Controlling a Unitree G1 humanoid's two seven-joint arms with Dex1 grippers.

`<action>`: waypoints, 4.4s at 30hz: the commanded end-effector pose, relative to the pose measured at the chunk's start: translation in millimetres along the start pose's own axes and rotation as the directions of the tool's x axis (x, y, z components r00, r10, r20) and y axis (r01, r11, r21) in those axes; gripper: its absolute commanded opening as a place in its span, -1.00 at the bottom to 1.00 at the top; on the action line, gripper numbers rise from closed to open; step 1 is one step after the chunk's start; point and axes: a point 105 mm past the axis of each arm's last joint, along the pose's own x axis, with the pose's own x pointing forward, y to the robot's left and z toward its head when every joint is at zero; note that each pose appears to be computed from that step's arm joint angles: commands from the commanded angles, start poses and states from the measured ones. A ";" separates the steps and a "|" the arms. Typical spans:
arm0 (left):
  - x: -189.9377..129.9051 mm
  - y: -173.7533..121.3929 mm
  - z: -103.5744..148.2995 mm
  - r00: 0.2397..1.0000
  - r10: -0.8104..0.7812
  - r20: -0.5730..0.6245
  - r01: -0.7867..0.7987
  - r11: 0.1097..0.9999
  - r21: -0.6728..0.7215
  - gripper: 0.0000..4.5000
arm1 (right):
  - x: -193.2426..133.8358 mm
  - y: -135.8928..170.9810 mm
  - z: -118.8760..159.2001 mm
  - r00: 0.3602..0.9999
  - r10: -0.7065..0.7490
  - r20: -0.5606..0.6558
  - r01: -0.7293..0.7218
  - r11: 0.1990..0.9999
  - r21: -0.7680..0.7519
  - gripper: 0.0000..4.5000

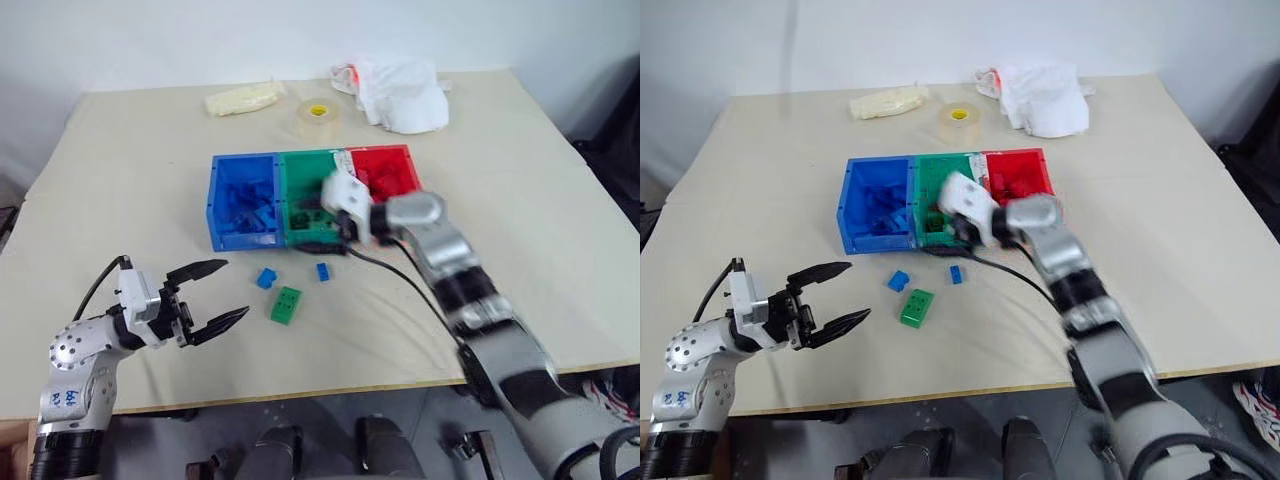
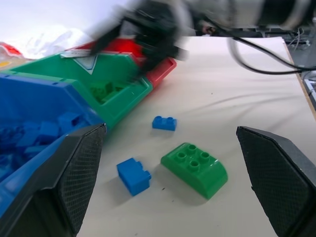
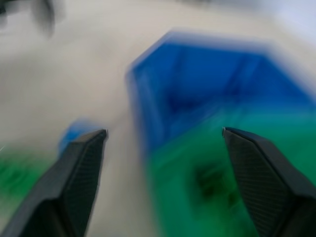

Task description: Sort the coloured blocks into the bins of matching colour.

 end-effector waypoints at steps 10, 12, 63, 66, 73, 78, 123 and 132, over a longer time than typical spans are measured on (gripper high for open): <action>0.2 0.7 2.5 1.000 -0.028 0.013 0.028 1.000 0.009 1.00 | -124.0 40.5 -35.8 0.949 -0.135 -0.286 0.188 0.968 0.166 0.73; 0.7 1.2 2.3 0.999 -0.030 0.013 0.029 1.000 0.008 1.00 | -130.3 42.0 -41.4 0.936 -0.141 -0.321 0.206 0.962 0.177 0.73; 3.4 -5.3 5.5 1.000 0.015 0.027 -0.015 1.000 0.022 1.00 | 35.2 -19.9 61.3 0.991 -0.089 0.098 0.088 0.996 0.014 -0.35; 6.7 -3.3 6.1 0.999 0.014 0.035 -0.015 0.999 0.029 1.00 | 60.1 -37.1 69.9 0.984 -0.159 0.079 0.159 0.987 0.007 -0.35; 11.0 -3.8 6.4 0.999 0.013 0.045 -0.014 0.999 0.031 1.00 | 84.5 -47.1 76.6 0.976 -0.199 0.085 0.199 0.980 0.008 -0.35; 10.4 -4.3 7.6 0.998 0.023 0.052 -0.025 0.999 0.037 1.00 | 99.6 -53.0 92.3 0.957 -0.262 0.122 0.263 0.965 0.008 0.43; -61.0 -72.9 3.9 0.935 0.177 -0.308 -0.199 0.979 -0.039 1.00 | -106.1 36.5 -25.6 0.984 0.176 -0.025 -0.173 0.981 0.088 0.98; 18.7 -77.8 -32.7 0.948 0.130 -0.291 -0.147 0.988 -0.037 1.00 | -99.7 38.1 -21.4 0.992 0.129 0.000 -0.128 0.987 0.099 0.98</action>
